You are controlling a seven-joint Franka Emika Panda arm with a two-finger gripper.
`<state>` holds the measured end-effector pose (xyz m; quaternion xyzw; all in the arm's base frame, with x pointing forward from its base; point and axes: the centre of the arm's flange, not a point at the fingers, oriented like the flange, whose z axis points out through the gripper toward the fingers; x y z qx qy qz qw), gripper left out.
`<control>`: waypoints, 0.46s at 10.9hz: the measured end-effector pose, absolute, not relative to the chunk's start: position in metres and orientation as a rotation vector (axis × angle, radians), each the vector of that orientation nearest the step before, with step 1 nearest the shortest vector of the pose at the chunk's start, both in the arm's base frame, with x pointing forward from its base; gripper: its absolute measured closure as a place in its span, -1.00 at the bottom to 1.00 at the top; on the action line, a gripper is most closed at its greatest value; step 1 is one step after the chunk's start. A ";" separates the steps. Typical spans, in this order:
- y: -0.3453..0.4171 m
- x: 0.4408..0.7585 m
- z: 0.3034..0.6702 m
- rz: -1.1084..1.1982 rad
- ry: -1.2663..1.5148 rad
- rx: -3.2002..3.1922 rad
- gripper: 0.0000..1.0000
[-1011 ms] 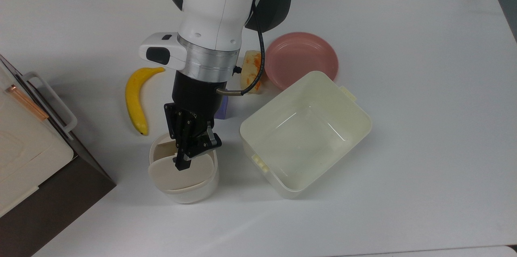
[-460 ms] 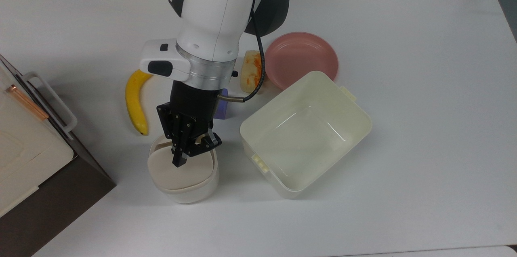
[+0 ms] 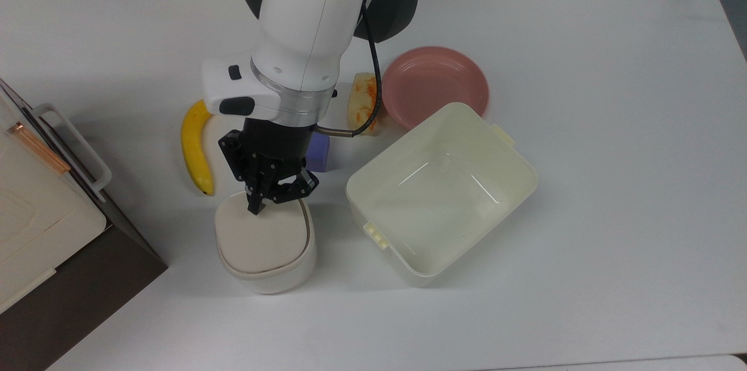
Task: Close the trash can
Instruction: 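Push the raised flip lid down onto the trash can rim, then press the gripper down on the closed lid to seat it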
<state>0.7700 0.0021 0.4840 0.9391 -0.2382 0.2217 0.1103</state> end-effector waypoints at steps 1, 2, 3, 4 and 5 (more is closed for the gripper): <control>0.000 0.767 0.478 0.589 -0.644 2.765 0.98; -0.001 0.764 0.471 0.542 -0.609 2.768 0.98; -0.002 0.762 0.463 0.505 -0.570 2.773 0.98; -0.003 0.760 0.455 0.475 -0.540 2.776 0.98; -0.004 0.759 0.448 0.453 -0.526 2.778 0.98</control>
